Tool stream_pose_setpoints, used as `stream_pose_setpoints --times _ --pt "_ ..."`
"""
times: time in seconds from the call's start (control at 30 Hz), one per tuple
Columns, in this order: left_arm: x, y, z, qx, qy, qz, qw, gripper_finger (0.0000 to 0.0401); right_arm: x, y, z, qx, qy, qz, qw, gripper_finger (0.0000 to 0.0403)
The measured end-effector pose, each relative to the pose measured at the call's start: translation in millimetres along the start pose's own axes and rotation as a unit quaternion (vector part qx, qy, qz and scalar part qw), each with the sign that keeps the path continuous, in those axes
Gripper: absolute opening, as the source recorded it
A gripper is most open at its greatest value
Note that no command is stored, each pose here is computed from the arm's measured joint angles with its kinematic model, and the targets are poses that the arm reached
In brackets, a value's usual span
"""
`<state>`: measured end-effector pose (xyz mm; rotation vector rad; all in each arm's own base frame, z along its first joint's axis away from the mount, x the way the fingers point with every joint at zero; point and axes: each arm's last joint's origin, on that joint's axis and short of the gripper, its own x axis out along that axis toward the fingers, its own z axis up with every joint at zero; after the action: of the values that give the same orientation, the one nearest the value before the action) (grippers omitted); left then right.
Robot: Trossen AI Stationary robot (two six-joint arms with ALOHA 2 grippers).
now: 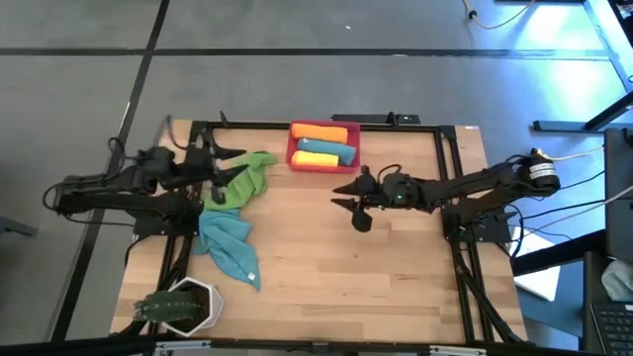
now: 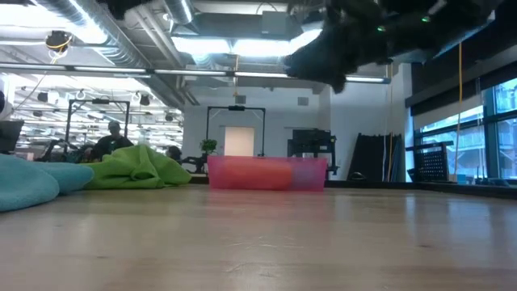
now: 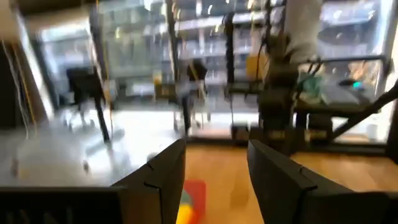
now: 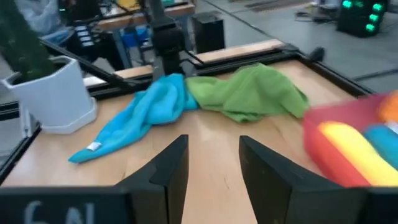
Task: Roll microfiber towels into tight, uniform cylinder then place into a basket
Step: Roll the green microfiber cloth
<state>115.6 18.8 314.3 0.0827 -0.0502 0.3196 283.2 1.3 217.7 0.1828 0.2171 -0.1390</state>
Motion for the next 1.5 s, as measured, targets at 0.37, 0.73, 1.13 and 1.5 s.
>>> stream_pose_setpoints --times 0.37,0.73,1.13,1.5 --pt "17 19 -35 -0.144 0.330 0.215 0.908 0.0160 -10 -1 5 -0.023 -0.021 -0.003 1.000 0.0142" --pt "54 19 -69 -0.074 0.390 0.206 0.894 0.0160 -10 -1 11 -0.056 -0.052 -0.007 0.997 0.0142" --pt "76 13 -89 -0.095 0.430 0.148 0.885 0.0160 -10 -3 11 -0.058 -0.054 -0.017 0.997 0.0142" --pt "74 45 -114 -0.105 0.500 0.288 0.810 0.0160 -10 -3 11 -0.055 -0.054 -0.016 0.997 0.0142"
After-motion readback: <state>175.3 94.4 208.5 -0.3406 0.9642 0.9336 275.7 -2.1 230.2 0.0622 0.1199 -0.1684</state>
